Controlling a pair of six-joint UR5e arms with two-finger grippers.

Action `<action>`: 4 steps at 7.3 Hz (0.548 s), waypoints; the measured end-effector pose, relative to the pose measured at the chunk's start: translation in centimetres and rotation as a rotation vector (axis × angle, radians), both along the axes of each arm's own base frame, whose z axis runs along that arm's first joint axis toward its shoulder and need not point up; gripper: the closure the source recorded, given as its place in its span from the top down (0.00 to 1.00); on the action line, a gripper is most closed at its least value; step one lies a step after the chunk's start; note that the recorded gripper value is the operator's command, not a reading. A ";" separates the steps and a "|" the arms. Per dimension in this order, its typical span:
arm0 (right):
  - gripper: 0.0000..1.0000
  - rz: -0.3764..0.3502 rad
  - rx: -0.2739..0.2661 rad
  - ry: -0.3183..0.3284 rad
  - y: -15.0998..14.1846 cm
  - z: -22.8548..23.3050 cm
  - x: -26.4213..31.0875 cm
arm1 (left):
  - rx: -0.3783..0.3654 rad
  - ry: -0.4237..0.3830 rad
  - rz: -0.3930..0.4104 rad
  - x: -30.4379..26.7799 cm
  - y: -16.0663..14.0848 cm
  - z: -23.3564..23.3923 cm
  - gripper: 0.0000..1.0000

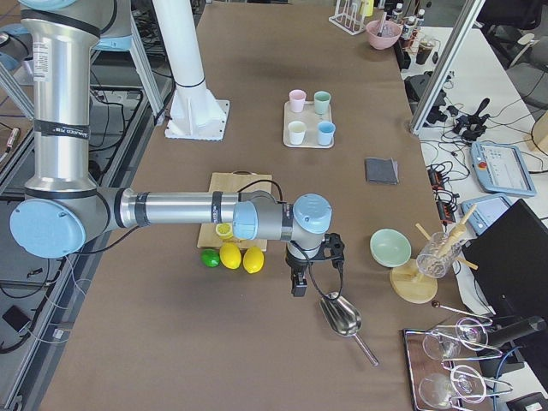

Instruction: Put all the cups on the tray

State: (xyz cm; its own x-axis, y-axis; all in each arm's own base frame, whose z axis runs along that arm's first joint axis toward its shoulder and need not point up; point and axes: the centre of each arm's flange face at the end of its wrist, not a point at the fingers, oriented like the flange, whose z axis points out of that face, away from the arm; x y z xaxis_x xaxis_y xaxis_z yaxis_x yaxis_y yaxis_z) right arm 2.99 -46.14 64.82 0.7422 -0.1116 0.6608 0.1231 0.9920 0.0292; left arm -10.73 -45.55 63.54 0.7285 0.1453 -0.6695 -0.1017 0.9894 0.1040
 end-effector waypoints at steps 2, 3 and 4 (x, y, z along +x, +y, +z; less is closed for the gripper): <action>1.00 0.000 0.000 -0.001 0.0 0.0 0.0 | 0.002 0.000 -0.003 -0.1 0.2 -0.1 0.99; 1.00 0.000 0.000 -0.001 0.0 0.0 0.0 | 0.001 0.000 -0.003 -0.1 0.2 -0.1 0.99; 1.00 0.000 0.000 -0.001 0.0 0.0 0.0 | 0.002 0.000 -0.004 -0.1 0.2 -0.1 0.99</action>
State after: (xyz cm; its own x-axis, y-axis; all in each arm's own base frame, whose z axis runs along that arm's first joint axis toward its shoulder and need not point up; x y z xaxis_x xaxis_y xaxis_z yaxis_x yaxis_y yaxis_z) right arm 2.98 -46.16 64.85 0.7415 -0.1113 0.6617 0.1232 0.9920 0.0288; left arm -10.84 -45.36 63.43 0.7290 0.1439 -0.6692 -0.0981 0.9895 0.1059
